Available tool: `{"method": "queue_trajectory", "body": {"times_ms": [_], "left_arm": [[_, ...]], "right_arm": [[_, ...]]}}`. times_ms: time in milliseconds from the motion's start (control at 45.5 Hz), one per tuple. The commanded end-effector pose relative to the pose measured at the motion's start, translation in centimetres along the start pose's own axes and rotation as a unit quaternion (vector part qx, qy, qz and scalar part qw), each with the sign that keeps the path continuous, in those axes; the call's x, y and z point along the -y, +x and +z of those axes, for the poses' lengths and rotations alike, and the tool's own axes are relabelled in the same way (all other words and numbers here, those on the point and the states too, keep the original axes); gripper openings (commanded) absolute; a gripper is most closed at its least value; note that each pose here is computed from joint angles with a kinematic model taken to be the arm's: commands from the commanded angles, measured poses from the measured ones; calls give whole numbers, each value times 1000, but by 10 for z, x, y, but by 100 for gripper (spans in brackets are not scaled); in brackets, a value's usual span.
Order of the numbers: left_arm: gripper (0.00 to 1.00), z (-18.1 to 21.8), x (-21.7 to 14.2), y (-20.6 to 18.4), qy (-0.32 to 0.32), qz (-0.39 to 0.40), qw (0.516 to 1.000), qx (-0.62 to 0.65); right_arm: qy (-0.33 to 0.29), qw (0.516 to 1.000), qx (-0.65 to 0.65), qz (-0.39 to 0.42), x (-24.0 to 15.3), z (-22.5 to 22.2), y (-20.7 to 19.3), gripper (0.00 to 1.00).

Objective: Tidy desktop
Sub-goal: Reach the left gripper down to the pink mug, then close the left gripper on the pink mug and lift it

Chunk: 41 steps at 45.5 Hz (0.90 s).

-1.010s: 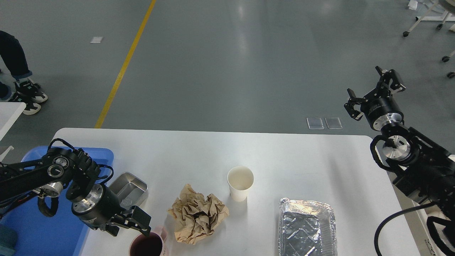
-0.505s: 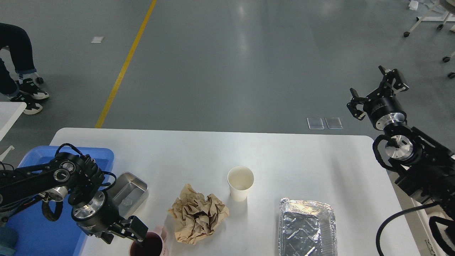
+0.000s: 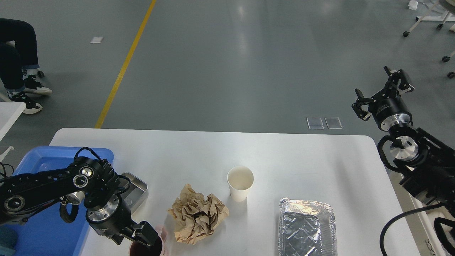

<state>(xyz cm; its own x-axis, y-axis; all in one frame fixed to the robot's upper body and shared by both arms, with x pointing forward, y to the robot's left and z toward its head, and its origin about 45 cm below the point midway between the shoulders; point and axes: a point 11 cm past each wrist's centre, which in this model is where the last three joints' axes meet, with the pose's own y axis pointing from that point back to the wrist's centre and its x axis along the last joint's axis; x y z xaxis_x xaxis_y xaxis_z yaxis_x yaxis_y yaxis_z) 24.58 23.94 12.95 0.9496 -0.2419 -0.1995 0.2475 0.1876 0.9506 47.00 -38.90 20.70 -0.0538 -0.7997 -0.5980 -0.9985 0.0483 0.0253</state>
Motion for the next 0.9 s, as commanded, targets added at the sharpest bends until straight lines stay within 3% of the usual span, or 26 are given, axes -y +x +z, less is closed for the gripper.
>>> {"method": "queue_trajectory", "body": {"times_ms": [0,88,220,329,483,878], "left_arm": [[83,4,2,2,14,0,1000,9],[45,1,2,3,33,0,999,11],[18,-6,2,2,63,0,998,10],[15,-7,3,2,67,-1,998,11],[0,-12,5,3,83,4,996,15],[0,-3,3,17,97,38,994,40]], "right_arm": [[2,1000,-3,2,-1,-3,3,100],[3,1000,-4,3,-1,-5,4,100],[2,1000,-4,3,-1,-4,5,100],[2,1000,-4,4,-2,-4,5,100],[1,1000,-4,5,-3,-3,6,100],[0,1000,-3,5,-3,-2,7,100]]}}
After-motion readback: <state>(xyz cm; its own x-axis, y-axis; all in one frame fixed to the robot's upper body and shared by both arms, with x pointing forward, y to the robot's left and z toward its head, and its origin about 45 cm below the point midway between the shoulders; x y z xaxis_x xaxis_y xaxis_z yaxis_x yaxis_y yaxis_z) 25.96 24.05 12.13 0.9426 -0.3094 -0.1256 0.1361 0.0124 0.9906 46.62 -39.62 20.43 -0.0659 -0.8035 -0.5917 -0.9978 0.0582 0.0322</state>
